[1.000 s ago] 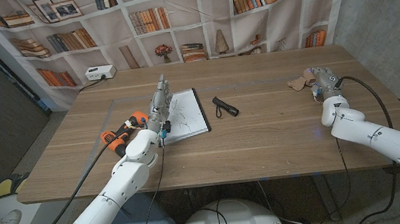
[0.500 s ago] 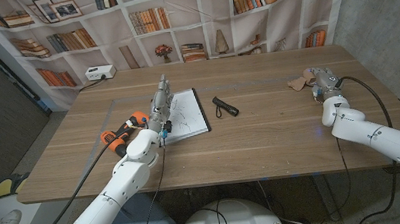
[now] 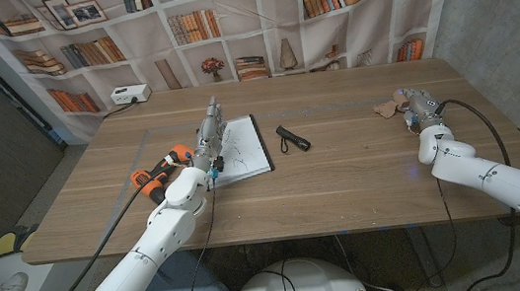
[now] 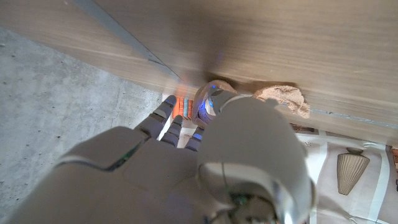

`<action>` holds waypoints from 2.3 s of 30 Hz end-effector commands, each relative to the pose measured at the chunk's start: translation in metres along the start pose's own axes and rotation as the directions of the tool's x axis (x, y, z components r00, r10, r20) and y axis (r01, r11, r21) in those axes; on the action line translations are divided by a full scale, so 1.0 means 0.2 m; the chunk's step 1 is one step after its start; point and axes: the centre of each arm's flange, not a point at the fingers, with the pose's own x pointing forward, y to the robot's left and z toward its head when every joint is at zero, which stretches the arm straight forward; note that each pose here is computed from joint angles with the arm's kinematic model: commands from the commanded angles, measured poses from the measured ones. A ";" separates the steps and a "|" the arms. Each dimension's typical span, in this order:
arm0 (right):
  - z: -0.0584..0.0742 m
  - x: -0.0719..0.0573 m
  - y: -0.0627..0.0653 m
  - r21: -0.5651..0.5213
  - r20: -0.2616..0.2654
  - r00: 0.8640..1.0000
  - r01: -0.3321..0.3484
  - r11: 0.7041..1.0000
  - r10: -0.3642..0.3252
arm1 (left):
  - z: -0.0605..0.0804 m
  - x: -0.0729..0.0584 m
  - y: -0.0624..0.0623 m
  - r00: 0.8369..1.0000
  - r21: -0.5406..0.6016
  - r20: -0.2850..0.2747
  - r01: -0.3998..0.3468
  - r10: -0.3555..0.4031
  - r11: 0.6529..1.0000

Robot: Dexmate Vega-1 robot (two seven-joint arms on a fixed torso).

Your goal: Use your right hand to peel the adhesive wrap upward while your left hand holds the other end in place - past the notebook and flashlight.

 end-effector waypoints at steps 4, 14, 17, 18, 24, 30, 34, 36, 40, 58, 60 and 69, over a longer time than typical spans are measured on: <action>0.00 0.02 0.00 0.004 0.002 1.000 -0.012 1.000 0.012 | 0.00 0.02 0.00 1.000 0.000 0.001 0.003 -0.003 1.000; 0.00 0.02 0.00 0.004 0.001 1.000 -0.008 1.000 0.008 | 0.00 0.04 0.00 1.000 -0.001 0.000 0.009 -0.009 1.000; -0.01 0.02 -0.01 0.002 0.003 1.000 -0.002 1.000 0.002 | -0.01 0.04 -0.01 1.000 -0.002 0.000 0.010 -0.010 1.000; -0.01 0.02 -0.01 0.002 0.004 1.000 0.002 1.000 -0.002 | -0.01 0.04 -0.01 1.000 -0.002 0.000 0.010 -0.010 1.000; -0.01 0.03 0.01 0.009 -0.010 1.000 0.016 1.000 -0.016 | -0.01 0.03 -0.01 1.000 -0.004 -0.002 0.006 -0.006 1.000; 0.00 0.05 0.02 0.003 -0.007 1.000 0.014 1.000 -0.014 | -0.01 0.02 -0.01 1.000 -0.004 -0.002 -0.001 0.001 1.000; 0.00 0.07 0.03 0.000 -0.006 1.000 0.001 1.000 -0.001 | -0.01 0.01 -0.01 1.000 -0.004 -0.002 -0.005 0.005 1.000; 0.00 0.07 0.04 -0.002 -0.004 1.000 -0.004 1.000 0.004 | -0.01 0.01 -0.01 1.000 -0.005 -0.003 -0.006 0.006 1.000; 0.01 0.08 0.05 -0.003 -0.005 1.000 -0.009 1.000 0.009 | -0.02 0.00 -0.01 1.000 -0.006 -0.006 -0.009 0.009 1.000; -0.01 0.09 0.03 -0.009 -0.002 1.000 0.011 1.000 -0.011 | -0.03 0.01 -0.04 1.000 -0.010 -0.011 0.000 0.000 1.000; -0.01 0.09 0.02 -0.011 0.003 1.000 0.012 1.000 -0.012 | -0.03 0.01 -0.04 1.000 -0.010 -0.012 0.002 -0.002 1.000; 0.00 0.08 0.01 -0.016 0.009 1.000 0.022 1.000 -0.022 | -0.04 0.01 -0.04 1.000 -0.015 -0.012 0.008 -0.008 1.000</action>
